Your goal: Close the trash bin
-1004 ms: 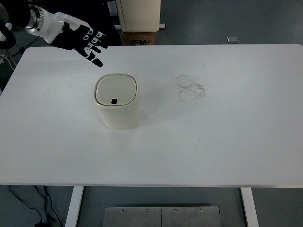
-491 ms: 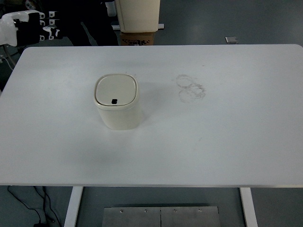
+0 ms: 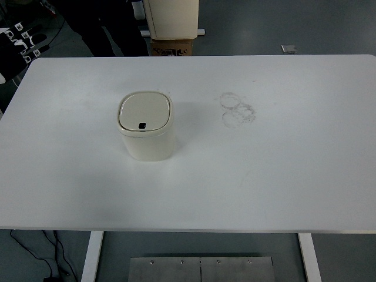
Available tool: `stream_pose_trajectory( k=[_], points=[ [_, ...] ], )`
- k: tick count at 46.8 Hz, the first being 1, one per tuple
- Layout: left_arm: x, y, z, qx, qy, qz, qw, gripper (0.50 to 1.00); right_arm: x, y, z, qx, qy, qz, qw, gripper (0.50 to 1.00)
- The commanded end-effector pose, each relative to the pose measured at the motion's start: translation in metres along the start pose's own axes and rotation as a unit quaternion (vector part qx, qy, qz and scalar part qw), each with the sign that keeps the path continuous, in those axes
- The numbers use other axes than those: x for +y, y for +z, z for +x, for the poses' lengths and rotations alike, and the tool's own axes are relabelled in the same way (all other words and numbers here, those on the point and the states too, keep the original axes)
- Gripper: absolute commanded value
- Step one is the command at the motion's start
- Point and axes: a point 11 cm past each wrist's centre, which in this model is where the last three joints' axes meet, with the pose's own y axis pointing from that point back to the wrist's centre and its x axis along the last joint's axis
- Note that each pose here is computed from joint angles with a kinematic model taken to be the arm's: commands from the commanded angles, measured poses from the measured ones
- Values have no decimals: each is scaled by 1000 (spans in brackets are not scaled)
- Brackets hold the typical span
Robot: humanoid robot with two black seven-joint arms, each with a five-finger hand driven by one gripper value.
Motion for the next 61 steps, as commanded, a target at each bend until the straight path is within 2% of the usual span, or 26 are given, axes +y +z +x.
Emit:
stream_pose_trajectory(
  k=[1,19,26,35,61],
  points=[
    [3,-9,5,13,6,-17,1000,1000,0,0,0,0,0,1,1000,991],
    [28,-68,55,90,95,-27,991,1000,0,0,0,-1,0,0,1000,991],
    [35,-81,61,126,104,-37,986,1000,0,0,0,0,0,0,1000,991],
    [38,-79,60,150,88,-55,983,1000,0,0,0,0,0,0,1000,991],
    [38,-80,61,147,91,-52,984,1000,0,0,0,0,0,0,1000,991]
  ],
)
